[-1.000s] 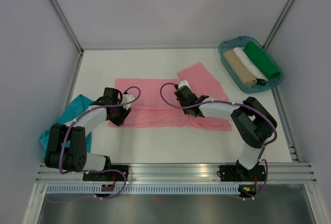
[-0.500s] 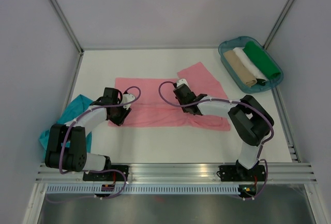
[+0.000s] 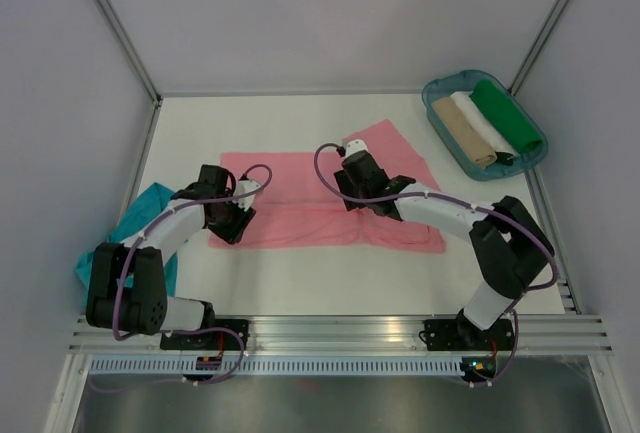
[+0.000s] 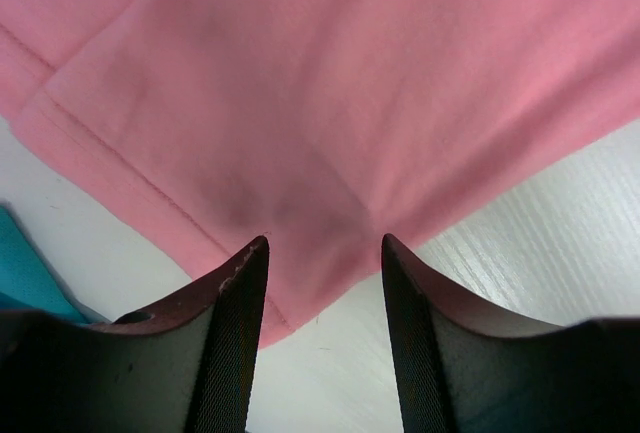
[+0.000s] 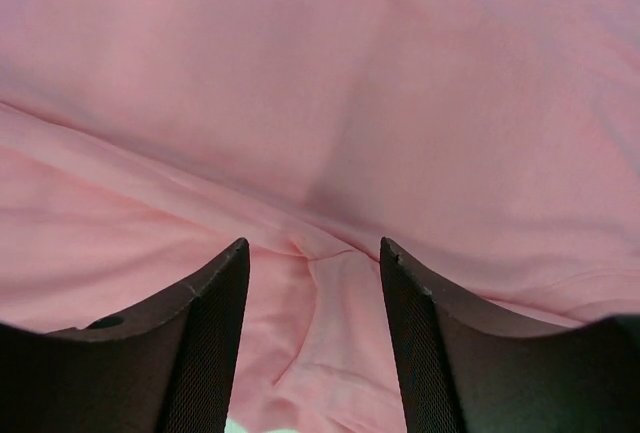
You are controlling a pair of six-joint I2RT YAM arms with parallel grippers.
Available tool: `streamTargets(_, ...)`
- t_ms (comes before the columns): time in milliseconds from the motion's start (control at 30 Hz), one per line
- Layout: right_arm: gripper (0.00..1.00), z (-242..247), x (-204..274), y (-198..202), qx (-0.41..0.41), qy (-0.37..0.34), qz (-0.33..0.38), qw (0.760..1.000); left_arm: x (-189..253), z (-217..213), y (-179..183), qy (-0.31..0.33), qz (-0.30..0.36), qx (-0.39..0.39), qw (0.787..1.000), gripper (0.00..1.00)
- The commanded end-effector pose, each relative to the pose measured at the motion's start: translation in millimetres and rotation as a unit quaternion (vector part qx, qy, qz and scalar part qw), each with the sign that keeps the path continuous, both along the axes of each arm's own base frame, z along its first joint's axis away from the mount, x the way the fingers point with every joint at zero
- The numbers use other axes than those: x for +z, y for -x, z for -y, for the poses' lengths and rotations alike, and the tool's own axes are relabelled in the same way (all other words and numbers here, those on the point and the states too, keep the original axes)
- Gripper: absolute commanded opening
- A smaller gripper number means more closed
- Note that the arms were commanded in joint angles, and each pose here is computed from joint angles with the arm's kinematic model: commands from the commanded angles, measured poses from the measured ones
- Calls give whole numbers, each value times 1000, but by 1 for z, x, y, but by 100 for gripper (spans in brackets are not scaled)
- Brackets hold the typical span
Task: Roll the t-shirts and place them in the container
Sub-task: Fold the tshirt
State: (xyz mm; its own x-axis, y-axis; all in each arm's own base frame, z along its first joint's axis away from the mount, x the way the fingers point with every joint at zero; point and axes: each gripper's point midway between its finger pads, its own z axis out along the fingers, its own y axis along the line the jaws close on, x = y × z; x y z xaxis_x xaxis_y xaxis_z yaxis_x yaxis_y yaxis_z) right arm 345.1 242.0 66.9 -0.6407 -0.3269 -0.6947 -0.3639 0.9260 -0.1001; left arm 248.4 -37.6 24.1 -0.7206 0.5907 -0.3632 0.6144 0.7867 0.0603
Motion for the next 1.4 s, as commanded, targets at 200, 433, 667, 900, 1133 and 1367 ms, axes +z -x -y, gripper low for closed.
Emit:
streamTargets(200,36,78,22,-2,-141,-93,-5,986,5,2,-42,-4,20,21,1000,55)
streamTargets(433,11,126,-16,1,-223,-94,-40,969,7,0,-83,-13,52,55,997,54)
streamTargets(667,1,164,-55,-1,-298,-83,-76,948,-18,-7,-47,-28,11,46,998,53)
streamTargets(900,1,171,-51,-15,-291,-83,-66,951,-27,-15,-25,-44,-3,36,998,53)
streamTargets(1133,3,177,-10,-31,-287,-80,-25,954,-1,-8,-49,-31,29,29,999,53)
streamTargets(1367,13,190,19,2,-326,-87,-25,941,39,13,-35,31,52,2,998,54)
